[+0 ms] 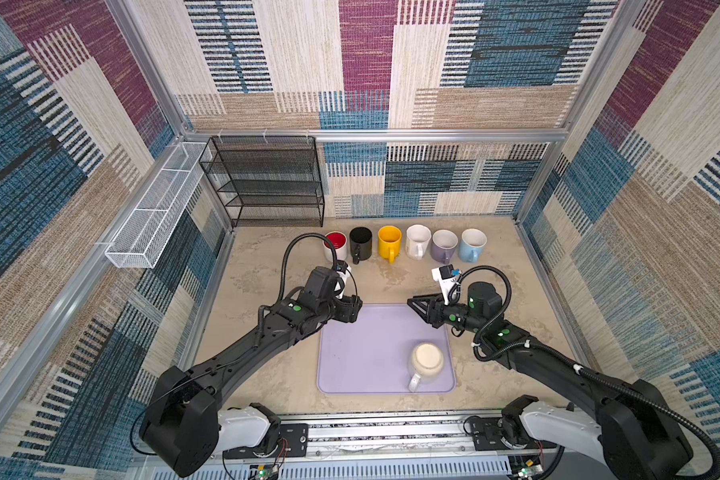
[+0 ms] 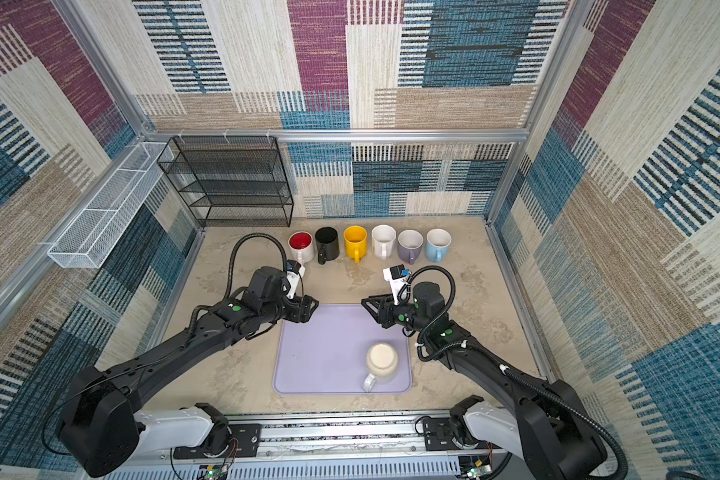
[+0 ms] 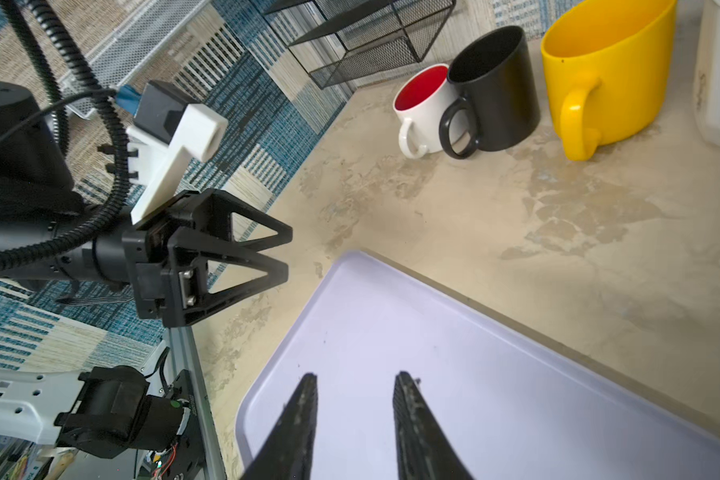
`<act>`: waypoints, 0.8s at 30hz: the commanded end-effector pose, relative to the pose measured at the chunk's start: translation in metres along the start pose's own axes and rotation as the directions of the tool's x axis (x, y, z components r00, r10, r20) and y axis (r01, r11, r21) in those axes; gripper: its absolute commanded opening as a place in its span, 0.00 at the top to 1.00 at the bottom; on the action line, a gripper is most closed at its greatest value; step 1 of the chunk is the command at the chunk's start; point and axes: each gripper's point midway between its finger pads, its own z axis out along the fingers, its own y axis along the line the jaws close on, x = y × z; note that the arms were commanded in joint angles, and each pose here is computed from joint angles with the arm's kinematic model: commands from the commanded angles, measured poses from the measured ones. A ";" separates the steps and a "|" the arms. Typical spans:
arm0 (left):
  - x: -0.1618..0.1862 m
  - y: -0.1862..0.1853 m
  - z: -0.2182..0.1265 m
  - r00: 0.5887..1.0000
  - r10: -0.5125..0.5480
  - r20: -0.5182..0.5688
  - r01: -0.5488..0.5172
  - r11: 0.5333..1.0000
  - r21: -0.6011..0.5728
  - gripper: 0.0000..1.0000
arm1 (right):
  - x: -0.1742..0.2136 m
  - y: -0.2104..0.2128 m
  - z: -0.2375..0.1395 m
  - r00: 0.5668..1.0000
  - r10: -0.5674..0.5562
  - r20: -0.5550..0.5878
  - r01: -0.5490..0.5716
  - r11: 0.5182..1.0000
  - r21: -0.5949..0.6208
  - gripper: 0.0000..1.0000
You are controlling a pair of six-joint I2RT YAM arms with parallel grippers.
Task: Turn the mug right side up
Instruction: 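Move the left gripper over the tray while the right gripper lowers onto the cream mug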
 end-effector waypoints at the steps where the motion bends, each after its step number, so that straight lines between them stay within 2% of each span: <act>1: 0.008 0.000 -0.001 1.000 -0.014 -0.015 0.014 1.000 0.001 0.26 | 0.015 -0.014 -0.005 0.998 0.020 -0.066 -0.014 0.996 0.086 0.65; 9: 0.021 0.004 -0.006 0.999 -0.037 -0.024 0.036 0.999 -0.012 0.26 | 0.038 -0.027 -0.022 0.981 0.107 -0.161 -0.072 0.975 0.209 0.60; 10: 0.022 0.005 -0.005 0.999 -0.036 -0.030 0.036 0.999 -0.016 0.26 | 0.042 -0.030 -0.024 0.977 0.121 -0.173 -0.081 0.971 0.225 0.59; 11: 0.023 0.005 -0.005 0.999 -0.038 -0.033 0.037 0.999 -0.017 0.26 | 0.046 -0.032 -0.026 0.974 0.134 -0.185 -0.088 0.967 0.239 0.53; 19: 0.025 0.007 -0.004 0.999 -0.034 -0.040 0.032 0.999 -0.028 0.25 | 0.075 -0.028 -0.035 0.942 0.209 -0.265 -0.148 0.962 0.230 0.39; 24: 0.028 0.007 -0.003 0.998 -0.029 -0.051 0.027 0.999 -0.026 0.25 | 0.083 -0.025 -0.045 0.931 0.231 -0.282 -0.163 0.956 0.246 0.35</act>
